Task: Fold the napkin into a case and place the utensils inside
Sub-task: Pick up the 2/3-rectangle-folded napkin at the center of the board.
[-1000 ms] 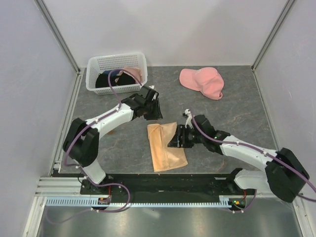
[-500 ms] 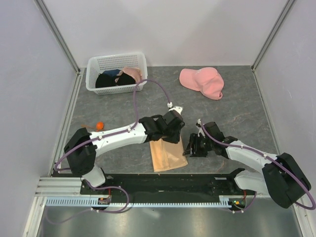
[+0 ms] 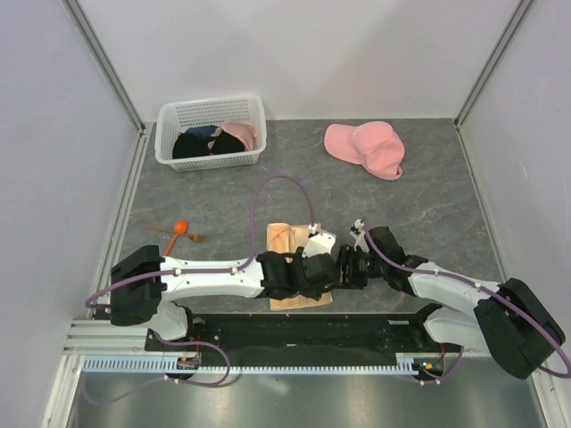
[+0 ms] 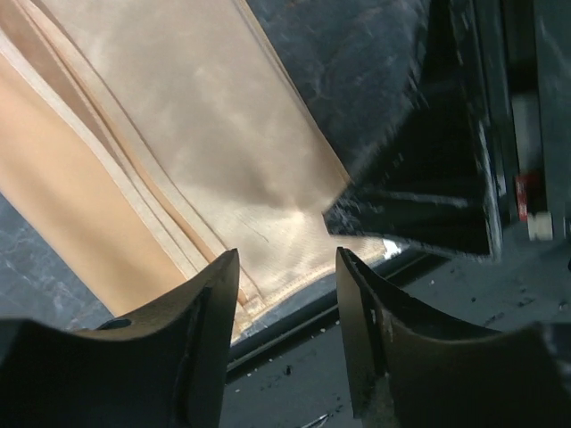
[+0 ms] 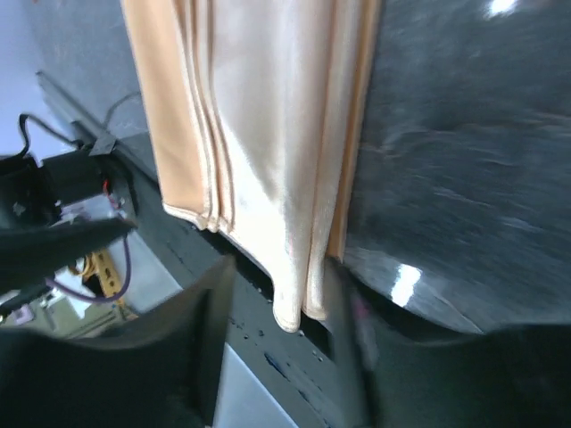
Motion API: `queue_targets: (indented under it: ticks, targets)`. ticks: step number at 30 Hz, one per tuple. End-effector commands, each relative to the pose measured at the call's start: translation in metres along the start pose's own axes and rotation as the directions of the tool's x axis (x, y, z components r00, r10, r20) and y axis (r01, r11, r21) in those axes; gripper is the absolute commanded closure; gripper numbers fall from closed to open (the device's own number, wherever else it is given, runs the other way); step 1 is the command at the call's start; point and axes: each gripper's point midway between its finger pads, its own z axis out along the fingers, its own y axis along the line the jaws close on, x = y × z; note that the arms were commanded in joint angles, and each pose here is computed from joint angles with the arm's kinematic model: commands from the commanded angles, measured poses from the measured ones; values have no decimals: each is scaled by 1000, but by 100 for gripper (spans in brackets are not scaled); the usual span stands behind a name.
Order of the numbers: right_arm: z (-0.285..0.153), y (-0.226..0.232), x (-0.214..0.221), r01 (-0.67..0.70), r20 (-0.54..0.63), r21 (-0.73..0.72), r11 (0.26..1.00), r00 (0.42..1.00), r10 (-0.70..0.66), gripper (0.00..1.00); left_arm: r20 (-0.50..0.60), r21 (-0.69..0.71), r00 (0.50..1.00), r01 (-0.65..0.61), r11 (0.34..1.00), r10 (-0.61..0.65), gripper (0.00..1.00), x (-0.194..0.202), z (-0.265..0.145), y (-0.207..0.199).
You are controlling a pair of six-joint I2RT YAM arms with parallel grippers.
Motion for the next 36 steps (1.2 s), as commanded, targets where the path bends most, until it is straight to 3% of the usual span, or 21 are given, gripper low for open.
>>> queue_targets:
  ticks: [1,2,5,11,22,28,36]
  targets:
    - [-27,-23,-46,-1,153,199,980,988,-31,38,39,-87,999,30,996,-27,44,-4,5,-14]
    - [-39,-41,-54,-70,181,272,960,983,20,28,12,-109,1000,-3,994,5,44,5,7,-17]
    - [-58,-68,-65,-139,221,351,926,973,62,19,8,-155,999,-39,987,41,43,6,16,-34]
    - [-66,-77,-70,-173,217,337,925,971,103,12,-53,-282,996,-86,956,74,43,9,36,-41]
    - [-70,-71,-79,-144,234,327,934,970,68,2,-145,-356,987,-116,927,68,43,32,47,-38]
    - [-69,-70,-78,-131,225,320,938,973,59,2,-169,-346,983,-124,930,68,51,41,51,-38]
    - [-63,-61,-77,-90,196,255,963,980,39,2,-184,-267,982,-97,959,48,80,49,49,-38]
